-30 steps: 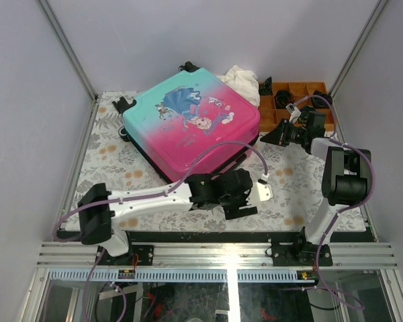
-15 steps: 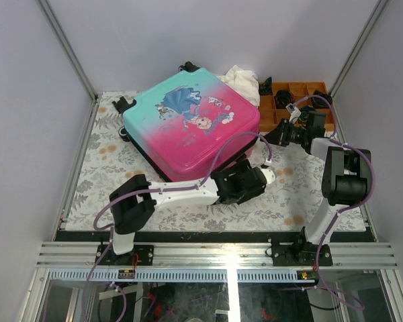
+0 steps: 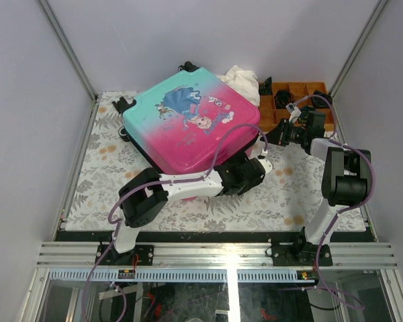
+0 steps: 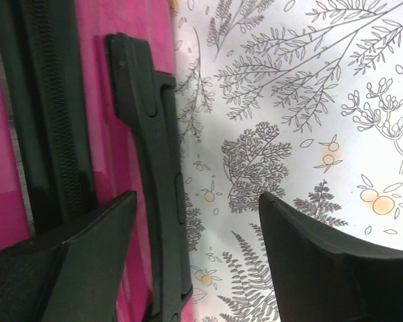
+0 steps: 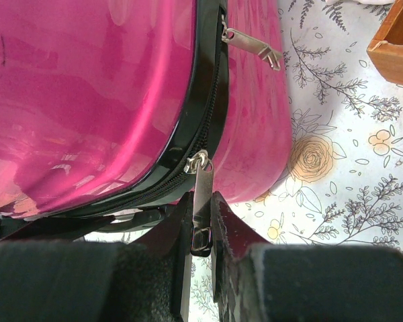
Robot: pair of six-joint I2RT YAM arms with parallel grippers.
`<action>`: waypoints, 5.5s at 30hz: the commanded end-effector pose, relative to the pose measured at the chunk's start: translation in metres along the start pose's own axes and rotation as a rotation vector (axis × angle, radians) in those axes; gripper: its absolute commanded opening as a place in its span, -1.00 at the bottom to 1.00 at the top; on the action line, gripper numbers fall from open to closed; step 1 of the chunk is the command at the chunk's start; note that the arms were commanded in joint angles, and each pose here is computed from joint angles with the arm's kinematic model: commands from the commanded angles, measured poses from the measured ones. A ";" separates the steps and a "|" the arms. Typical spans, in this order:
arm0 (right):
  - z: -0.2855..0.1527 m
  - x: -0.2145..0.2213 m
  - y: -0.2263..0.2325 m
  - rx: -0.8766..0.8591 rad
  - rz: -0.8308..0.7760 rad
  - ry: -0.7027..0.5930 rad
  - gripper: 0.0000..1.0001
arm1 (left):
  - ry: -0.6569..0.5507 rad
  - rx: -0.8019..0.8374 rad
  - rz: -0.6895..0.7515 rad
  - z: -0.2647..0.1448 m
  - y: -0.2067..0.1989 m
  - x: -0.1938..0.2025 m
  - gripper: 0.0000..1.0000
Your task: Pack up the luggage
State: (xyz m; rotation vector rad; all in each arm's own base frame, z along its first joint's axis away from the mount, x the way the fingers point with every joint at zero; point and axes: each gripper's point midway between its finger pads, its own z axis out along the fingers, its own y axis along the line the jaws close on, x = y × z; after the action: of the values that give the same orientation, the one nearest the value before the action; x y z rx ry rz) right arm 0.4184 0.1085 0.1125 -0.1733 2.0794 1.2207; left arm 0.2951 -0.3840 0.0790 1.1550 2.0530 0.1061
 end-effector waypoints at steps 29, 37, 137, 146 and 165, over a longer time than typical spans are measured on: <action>-0.011 -0.017 0.016 0.023 -0.159 -0.021 -1.00 | 0.135 0.284 0.155 -0.016 -0.028 0.095 -1.00; -0.040 0.031 0.044 -0.023 -0.208 0.067 -1.00 | 0.129 0.395 0.532 -0.066 -0.013 0.174 -1.00; 0.065 0.083 0.147 -0.088 -0.449 0.391 0.41 | -0.444 0.334 -1.210 -0.158 0.365 0.153 1.00; 0.037 0.080 0.163 -0.051 -0.486 0.360 0.39 | -0.344 0.560 -1.104 -0.149 0.241 0.121 0.96; -0.030 0.002 0.089 0.164 -0.440 0.234 0.32 | -0.331 0.730 -1.007 -0.123 0.154 0.008 0.91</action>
State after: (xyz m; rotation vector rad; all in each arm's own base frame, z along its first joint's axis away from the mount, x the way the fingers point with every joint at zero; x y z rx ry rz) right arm 0.3420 0.0950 0.1315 -0.5557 2.4137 0.6499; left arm 0.4031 -0.1514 0.2268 0.0297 2.0315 -0.7628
